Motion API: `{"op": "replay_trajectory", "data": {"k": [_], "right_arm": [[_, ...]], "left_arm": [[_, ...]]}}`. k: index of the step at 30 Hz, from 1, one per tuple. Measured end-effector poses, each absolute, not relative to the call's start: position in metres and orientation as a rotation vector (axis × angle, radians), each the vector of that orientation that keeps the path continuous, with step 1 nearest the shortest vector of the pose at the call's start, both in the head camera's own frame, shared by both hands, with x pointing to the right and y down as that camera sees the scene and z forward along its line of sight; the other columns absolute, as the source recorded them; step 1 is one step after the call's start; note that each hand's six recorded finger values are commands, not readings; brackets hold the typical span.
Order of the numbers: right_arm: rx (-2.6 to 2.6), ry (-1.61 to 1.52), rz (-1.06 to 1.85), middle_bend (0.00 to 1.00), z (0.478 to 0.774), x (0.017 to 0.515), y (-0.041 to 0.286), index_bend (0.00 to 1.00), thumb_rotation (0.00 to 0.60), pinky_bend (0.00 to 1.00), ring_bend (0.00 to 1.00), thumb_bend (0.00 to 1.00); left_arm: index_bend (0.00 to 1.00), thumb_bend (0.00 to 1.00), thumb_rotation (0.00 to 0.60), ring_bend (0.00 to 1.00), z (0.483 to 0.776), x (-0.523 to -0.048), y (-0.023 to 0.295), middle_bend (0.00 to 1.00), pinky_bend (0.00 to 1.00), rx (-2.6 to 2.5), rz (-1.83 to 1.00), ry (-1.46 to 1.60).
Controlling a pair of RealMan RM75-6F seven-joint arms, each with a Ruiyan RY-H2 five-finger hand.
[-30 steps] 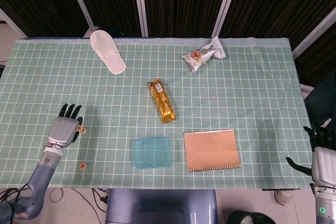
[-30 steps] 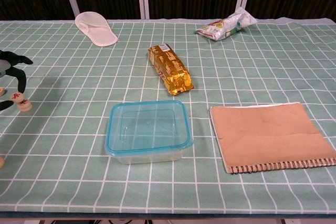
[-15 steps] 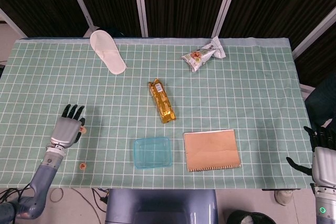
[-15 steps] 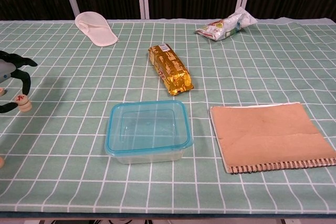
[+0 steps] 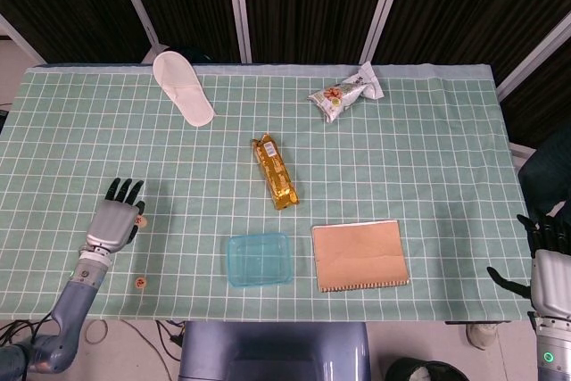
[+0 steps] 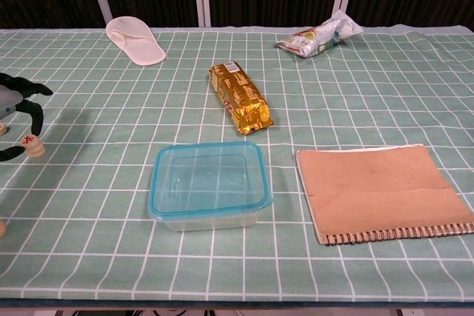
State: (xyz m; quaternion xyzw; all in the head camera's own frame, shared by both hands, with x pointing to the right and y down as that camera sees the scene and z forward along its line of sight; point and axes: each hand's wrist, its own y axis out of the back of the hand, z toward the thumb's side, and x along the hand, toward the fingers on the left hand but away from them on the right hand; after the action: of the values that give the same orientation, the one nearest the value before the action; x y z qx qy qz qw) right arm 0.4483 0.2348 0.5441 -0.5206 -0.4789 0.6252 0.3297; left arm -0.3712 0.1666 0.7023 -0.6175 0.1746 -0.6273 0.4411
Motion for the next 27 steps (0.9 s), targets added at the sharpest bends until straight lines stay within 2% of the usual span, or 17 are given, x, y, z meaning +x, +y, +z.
{"op": "replay_trajectory", "data": {"k": [27], "right_arm": [[-1.351, -1.258, 1.640, 0.07, 0.5438, 0.4490, 0.2345, 0.15, 0.600, 0.00, 0.07, 0.20]], "left_arm": [[0.41, 0.35, 0.600, 0.00, 0.6956, -0.3769, 0.1642, 0.07, 0.06, -1.511, -1.562, 0.449]]}}
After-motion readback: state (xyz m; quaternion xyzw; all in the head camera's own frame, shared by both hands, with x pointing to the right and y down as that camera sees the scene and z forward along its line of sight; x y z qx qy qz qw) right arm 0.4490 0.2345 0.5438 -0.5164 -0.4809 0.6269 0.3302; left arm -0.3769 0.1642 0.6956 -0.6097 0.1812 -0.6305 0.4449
